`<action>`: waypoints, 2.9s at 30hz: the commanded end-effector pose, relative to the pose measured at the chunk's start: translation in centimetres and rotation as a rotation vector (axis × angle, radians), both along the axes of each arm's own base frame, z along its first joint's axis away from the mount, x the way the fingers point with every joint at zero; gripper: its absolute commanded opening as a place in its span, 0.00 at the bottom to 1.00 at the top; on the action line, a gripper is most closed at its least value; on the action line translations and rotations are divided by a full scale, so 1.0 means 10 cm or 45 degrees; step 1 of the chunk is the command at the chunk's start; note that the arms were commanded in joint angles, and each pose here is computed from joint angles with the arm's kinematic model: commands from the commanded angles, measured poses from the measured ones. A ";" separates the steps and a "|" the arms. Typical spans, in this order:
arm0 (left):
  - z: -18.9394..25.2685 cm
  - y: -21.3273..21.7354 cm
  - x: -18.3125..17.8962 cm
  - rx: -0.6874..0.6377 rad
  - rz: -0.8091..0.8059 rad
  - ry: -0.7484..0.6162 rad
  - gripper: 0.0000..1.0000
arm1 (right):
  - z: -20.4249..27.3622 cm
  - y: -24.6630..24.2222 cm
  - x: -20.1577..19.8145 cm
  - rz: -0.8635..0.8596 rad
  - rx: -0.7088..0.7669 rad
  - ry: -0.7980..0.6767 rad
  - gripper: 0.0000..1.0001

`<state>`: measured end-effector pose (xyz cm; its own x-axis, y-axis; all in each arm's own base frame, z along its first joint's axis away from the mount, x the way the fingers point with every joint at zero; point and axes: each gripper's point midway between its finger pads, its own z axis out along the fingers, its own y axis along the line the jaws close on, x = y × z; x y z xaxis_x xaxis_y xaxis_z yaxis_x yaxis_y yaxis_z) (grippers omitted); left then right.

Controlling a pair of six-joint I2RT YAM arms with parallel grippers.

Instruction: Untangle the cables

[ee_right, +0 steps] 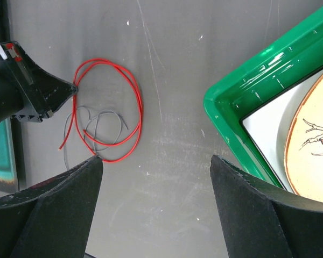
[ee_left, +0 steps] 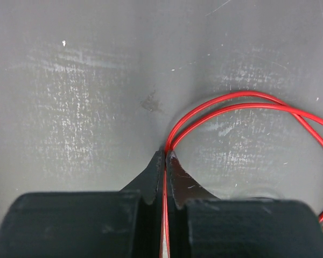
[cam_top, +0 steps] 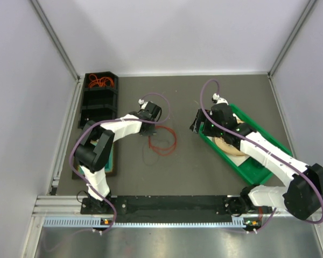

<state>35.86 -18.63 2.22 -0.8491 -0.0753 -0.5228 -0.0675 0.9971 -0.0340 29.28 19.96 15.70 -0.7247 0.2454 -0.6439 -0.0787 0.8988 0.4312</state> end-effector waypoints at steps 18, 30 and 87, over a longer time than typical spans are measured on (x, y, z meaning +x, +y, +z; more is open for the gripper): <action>1.98 -0.07 0.18 -0.217 -0.055 -0.439 0.00 | 0.12 0.05 0.04 -0.001 0.030 -0.053 0.80; 3.57 0.16 0.23 -0.372 0.043 -0.852 0.00 | 0.05 0.25 0.05 0.073 0.045 -0.040 0.80; 2.98 1.45 0.87 -0.456 0.388 -0.705 0.00 | -1.20 1.71 -0.26 0.390 -0.658 -0.005 0.00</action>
